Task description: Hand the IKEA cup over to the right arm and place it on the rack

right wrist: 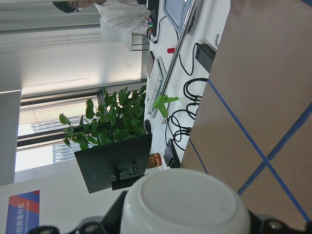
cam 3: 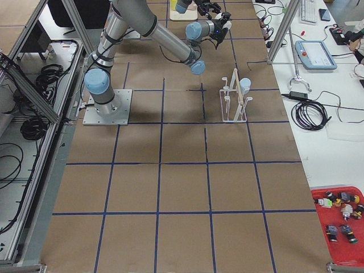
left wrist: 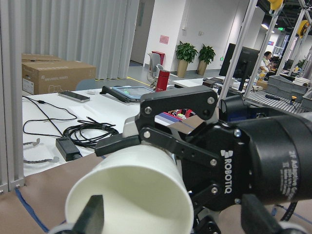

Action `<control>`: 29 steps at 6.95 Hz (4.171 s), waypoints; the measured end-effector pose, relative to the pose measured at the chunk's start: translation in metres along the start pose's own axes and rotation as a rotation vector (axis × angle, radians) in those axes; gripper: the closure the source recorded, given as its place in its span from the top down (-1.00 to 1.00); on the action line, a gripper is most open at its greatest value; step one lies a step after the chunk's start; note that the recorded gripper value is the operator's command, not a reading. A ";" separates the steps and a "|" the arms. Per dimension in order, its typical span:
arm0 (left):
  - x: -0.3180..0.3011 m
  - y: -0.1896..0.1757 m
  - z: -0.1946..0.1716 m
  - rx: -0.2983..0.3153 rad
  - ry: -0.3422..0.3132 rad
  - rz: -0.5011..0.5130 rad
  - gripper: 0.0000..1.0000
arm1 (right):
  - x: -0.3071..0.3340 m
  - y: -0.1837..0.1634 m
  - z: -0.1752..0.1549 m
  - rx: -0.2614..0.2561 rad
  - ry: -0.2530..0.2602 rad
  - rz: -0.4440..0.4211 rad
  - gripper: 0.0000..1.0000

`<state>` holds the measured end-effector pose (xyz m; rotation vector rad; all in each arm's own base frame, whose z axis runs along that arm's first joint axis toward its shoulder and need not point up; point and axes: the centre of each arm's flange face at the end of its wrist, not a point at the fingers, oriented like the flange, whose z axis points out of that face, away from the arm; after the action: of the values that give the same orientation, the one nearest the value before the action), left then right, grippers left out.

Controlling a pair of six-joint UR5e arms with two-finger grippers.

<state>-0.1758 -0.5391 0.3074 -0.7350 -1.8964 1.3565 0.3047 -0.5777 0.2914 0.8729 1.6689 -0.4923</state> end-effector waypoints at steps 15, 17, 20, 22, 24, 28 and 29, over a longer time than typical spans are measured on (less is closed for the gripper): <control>-0.038 -0.142 -0.020 -0.887 -0.768 -0.572 0.99 | -0.054 -0.258 -0.188 0.479 0.215 -1.370 -0.75; -0.012 -0.154 -0.048 -1.038 -0.796 -0.614 0.99 | -0.031 -0.297 -0.206 0.467 0.277 -1.538 -0.76; 0.014 -0.154 -0.072 -1.124 -0.802 -0.617 0.99 | -0.007 -0.339 -0.208 0.485 0.313 -1.567 -0.77; 0.019 -0.158 -0.076 -1.128 -0.770 -0.565 0.99 | 0.011 -0.353 -0.202 0.472 0.326 -1.548 -0.77; 0.027 -0.158 -0.085 -1.135 -0.735 -0.510 0.99 | 0.030 -0.359 -0.195 0.469 0.329 -1.543 -0.76; 0.039 -0.144 -0.091 -1.081 -0.733 -0.481 0.99 | 0.047 -0.354 -0.192 0.457 0.332 -1.529 -0.76; 0.039 -0.145 -0.090 -1.067 -0.723 -0.488 0.99 | 0.050 -0.353 -0.192 0.451 0.335 -1.522 -0.72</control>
<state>-0.1365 -0.5010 0.4739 -0.1513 -3.1353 0.1914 -0.0919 -0.6512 0.2547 -0.2483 2.3620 -1.8538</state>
